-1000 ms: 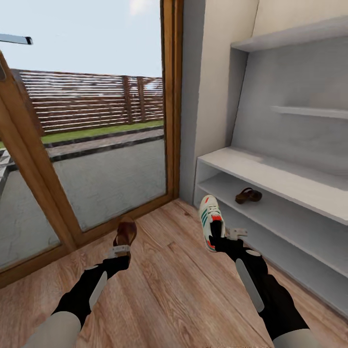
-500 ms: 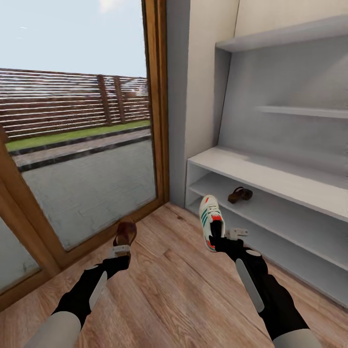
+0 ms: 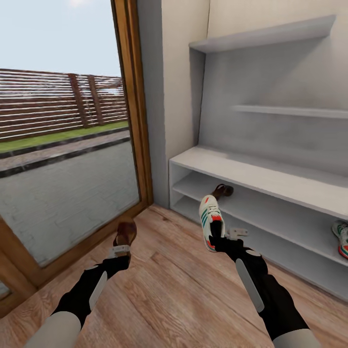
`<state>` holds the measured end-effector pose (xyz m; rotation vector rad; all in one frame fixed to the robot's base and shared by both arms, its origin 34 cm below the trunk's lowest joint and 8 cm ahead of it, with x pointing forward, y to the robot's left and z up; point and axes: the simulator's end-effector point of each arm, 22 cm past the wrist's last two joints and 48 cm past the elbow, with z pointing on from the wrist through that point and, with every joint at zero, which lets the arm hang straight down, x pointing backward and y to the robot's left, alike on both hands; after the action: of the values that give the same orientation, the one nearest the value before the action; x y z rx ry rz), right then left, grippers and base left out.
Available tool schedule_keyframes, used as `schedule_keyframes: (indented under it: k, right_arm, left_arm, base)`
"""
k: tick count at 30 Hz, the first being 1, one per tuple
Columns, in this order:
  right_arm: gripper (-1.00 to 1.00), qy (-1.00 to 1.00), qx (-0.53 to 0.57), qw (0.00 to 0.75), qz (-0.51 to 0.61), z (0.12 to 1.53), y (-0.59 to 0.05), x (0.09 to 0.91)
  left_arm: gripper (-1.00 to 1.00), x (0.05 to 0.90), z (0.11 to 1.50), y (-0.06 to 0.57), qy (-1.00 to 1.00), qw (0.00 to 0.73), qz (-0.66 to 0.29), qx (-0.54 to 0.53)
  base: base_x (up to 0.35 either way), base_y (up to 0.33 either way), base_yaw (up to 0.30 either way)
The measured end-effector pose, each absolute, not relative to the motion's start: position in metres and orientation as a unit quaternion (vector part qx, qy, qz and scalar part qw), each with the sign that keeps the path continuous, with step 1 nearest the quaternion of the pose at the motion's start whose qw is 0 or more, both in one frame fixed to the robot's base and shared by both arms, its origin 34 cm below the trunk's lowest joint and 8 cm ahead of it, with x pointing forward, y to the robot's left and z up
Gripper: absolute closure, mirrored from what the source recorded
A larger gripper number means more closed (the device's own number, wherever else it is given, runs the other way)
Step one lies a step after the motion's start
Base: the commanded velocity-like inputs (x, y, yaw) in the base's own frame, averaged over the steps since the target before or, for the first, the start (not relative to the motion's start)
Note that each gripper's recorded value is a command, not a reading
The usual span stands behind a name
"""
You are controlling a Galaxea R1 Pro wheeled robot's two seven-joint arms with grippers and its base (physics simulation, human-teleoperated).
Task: Pick up the two gym shoes and the two sandals from the corridor floor and place them onto the hallstand (shoe rack) in the corridor, making sure they are on the rack and not on the floor. Arrange them so the two gym shoes are next to each other and the two sandals are next to each other.
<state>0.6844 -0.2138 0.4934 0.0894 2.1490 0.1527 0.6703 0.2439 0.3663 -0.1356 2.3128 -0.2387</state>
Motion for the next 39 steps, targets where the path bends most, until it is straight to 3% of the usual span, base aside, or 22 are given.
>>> schedule_keyframes:
  k: [15,33,39]
  right_arm:
    - [1.00,0.878,0.036,0.473,0.062,0.4939,-0.2139,0.6845]
    - [1.00,0.878,0.037,0.473,0.062,0.4933,-0.2140,0.6844]
    - [1.00,0.878,0.036,0.473,0.062,0.4934,-0.2141,0.6845]
  left_arm:
    - [1.00,0.6703,0.3666,0.2438,0.912,0.395,-0.094,-0.054]
    - [1.00,0.6703,0.3663,0.2439,0.912,0.395,-0.094,-0.053]
    - [1.00,0.6704,0.3666,0.2438,0.912,0.395,-0.094,-0.054]
  base:
    - [0.183,0.177,-0.266]
    - [0.012,0.013,-0.266]
    - [0.027,0.185,-0.266]
